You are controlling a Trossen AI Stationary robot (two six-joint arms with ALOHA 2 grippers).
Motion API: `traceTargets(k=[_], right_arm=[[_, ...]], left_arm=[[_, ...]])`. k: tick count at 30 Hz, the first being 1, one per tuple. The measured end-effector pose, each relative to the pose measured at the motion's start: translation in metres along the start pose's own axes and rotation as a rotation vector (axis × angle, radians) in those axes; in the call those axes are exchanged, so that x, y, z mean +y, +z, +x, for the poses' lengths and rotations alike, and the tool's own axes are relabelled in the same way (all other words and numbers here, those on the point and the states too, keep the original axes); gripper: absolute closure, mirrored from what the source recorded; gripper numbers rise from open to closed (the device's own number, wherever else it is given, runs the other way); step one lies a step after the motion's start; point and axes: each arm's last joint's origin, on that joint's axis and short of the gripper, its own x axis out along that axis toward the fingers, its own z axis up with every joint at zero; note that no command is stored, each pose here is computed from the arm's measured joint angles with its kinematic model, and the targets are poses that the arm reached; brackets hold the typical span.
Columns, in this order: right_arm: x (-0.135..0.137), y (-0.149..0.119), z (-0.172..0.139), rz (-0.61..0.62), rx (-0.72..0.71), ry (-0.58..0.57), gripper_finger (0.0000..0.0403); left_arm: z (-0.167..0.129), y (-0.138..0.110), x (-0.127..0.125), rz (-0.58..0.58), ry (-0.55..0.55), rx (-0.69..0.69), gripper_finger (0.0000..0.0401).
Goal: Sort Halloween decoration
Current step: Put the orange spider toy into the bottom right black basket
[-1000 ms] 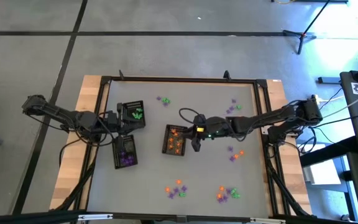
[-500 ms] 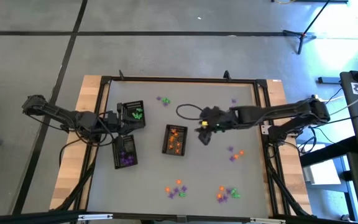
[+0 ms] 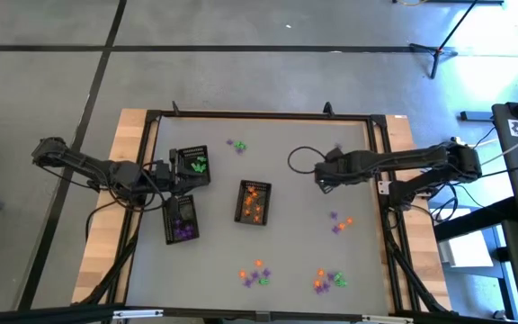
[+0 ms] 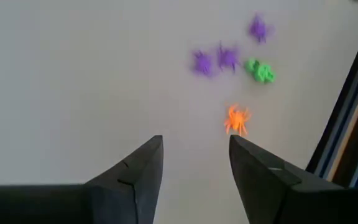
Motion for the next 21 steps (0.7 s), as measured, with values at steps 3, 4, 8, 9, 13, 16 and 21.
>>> traceTargets(k=[3, 4, 8, 9, 13, 16, 21], right_arm=[[-0.011, -0.002, 0.018, 0.035, 0.048, -0.016, 0.0221], [-0.015, -0.003, 0.024, 0.053, 0.060, -0.005, 0.0221], [-0.027, -0.007, 0.041, 0.114, 0.091, 0.043, 0.0221], [-0.030, -0.008, 0.045, 0.132, 0.093, 0.049, 0.0221], [-0.040, -0.008, 0.061, 0.206, 0.089, 0.047, 0.0221], [-0.045, -0.009, 0.073, 0.252, 0.095, 0.045, 0.0221], [-0.054, -0.011, 0.089, 0.323, 0.100, 0.053, 0.0221]], left_arm=[[0.000, 0.000, 0.000, 0.000, 0.000, 0.000, 0.0333], [0.000, 0.000, 0.000, 0.000, 0.000, 0.000, 0.0333], [0.000, 0.000, 0.000, 0.001, 0.001, 0.000, 0.0333], [0.000, 0.000, 0.000, 0.000, 0.001, 0.000, 0.0333], [0.000, 0.000, 0.000, 0.001, 0.002, 0.000, 0.0333], [0.000, 0.000, 0.000, 0.001, 0.002, 0.000, 0.0333], [0.000, 0.000, 0.000, 0.000, 0.002, -0.002, 0.0333]])
